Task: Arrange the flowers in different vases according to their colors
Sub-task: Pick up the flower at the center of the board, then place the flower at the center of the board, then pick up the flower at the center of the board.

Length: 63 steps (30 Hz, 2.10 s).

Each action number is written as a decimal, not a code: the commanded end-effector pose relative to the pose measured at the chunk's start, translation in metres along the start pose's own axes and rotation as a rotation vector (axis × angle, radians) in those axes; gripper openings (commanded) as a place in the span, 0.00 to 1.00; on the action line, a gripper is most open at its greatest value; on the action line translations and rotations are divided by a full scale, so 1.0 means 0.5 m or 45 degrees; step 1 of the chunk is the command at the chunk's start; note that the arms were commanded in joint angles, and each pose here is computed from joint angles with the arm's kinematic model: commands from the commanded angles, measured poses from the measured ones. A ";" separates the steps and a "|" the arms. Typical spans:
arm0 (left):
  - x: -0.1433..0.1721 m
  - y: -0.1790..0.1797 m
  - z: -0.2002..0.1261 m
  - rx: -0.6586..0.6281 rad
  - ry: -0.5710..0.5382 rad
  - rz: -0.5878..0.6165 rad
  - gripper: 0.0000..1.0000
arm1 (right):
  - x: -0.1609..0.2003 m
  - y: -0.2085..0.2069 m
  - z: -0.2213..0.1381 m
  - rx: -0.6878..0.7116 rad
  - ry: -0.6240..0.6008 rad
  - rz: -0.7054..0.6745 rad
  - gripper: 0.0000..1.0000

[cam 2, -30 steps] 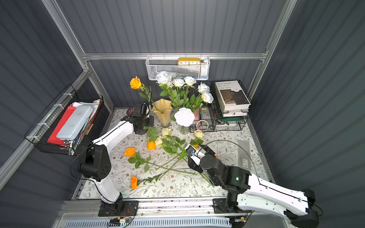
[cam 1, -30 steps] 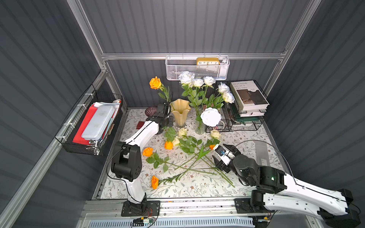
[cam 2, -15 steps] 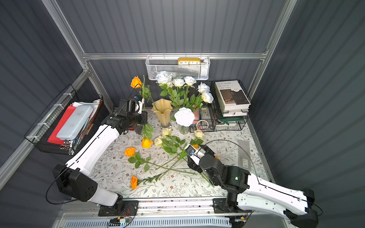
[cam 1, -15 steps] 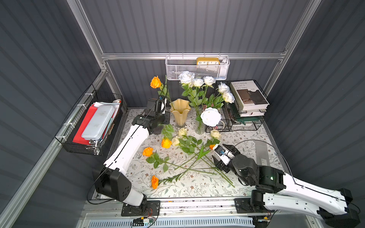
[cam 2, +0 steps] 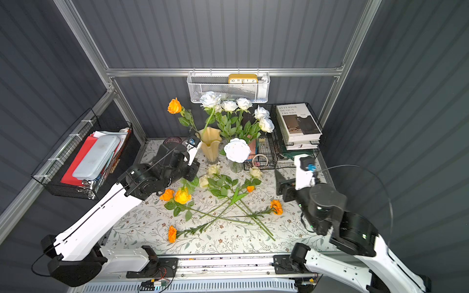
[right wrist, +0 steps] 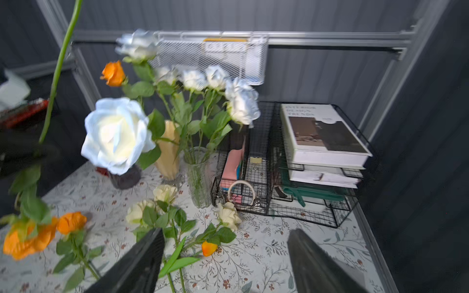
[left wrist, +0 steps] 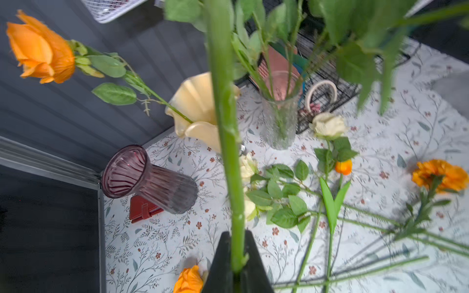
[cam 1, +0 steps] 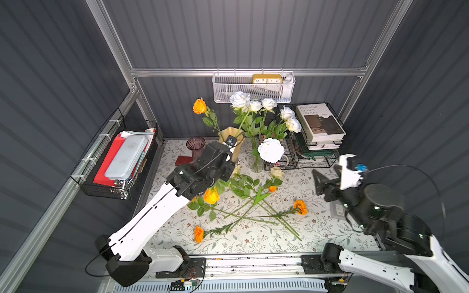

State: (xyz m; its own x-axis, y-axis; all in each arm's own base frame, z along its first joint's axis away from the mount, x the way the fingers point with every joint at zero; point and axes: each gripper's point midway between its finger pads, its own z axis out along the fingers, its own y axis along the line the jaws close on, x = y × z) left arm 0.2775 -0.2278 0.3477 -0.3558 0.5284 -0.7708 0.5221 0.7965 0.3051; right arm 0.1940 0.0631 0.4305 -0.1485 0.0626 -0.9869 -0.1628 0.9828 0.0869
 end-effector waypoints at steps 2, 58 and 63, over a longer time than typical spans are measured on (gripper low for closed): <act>0.049 -0.075 -0.020 -0.109 0.111 0.291 0.00 | 0.047 -0.062 -0.009 0.201 0.142 0.002 0.88; 0.119 -0.017 -0.091 -0.076 -0.240 -0.985 0.99 | 0.638 0.351 0.127 -0.818 1.454 -0.709 0.86; 0.199 0.008 -0.068 -0.168 -0.119 -1.205 0.99 | 0.707 0.374 0.158 -0.831 1.548 -0.881 0.84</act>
State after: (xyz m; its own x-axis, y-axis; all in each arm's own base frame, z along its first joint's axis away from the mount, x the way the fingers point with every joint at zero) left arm 0.2184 -0.1857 0.3121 -0.4939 -0.2411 -0.8354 0.1200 0.9327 -0.3401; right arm 0.1791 0.2789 0.0919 -0.5582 -0.8061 -0.1966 -0.8288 0.5530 0.0854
